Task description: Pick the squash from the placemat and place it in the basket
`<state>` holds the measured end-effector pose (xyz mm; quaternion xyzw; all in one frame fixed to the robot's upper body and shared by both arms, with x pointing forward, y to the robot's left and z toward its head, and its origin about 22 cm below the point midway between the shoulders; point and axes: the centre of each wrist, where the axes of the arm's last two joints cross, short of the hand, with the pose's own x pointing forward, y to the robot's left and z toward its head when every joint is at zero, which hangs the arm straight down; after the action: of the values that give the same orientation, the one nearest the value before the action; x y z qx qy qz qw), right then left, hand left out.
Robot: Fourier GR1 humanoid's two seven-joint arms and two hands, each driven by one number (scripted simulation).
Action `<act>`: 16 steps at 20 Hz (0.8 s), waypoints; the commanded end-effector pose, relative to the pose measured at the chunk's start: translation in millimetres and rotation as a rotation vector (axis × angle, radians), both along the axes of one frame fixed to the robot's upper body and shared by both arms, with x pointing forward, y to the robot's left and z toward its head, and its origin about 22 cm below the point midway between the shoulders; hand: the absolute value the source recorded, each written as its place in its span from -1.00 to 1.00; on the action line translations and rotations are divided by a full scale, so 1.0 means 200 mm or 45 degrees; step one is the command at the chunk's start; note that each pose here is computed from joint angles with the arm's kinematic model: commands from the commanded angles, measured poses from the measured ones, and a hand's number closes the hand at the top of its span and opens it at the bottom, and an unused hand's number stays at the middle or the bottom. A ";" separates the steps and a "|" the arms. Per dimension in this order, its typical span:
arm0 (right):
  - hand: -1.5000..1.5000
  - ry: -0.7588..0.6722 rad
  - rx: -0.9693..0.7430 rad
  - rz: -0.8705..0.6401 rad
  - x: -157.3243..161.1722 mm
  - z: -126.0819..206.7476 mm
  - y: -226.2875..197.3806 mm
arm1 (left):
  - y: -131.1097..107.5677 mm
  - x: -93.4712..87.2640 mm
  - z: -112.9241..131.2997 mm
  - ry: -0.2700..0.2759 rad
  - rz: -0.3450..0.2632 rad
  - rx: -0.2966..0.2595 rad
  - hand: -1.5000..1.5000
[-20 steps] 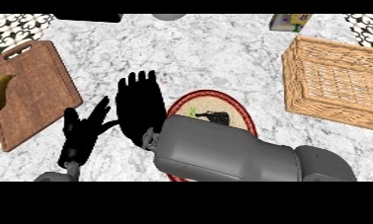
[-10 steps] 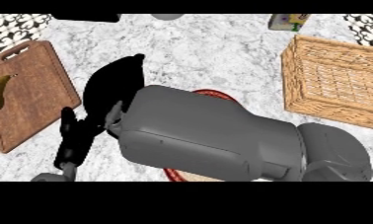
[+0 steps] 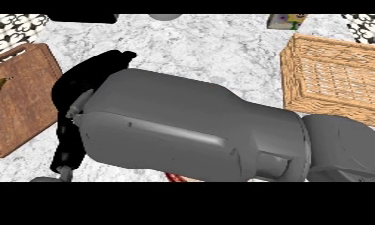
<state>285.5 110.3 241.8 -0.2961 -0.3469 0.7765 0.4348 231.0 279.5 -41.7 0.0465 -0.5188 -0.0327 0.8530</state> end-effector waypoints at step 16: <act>-1.00 -0.007 -0.218 -0.147 -0.22 -0.32 0.01 | 0.11 -0.19 -0.06 0.091 0.063 0.053 0.00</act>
<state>256.8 112.2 194.4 -0.2928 -0.3036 0.7971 0.4320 216.7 286.5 -39.2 0.0501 -0.5208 -0.0229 0.8519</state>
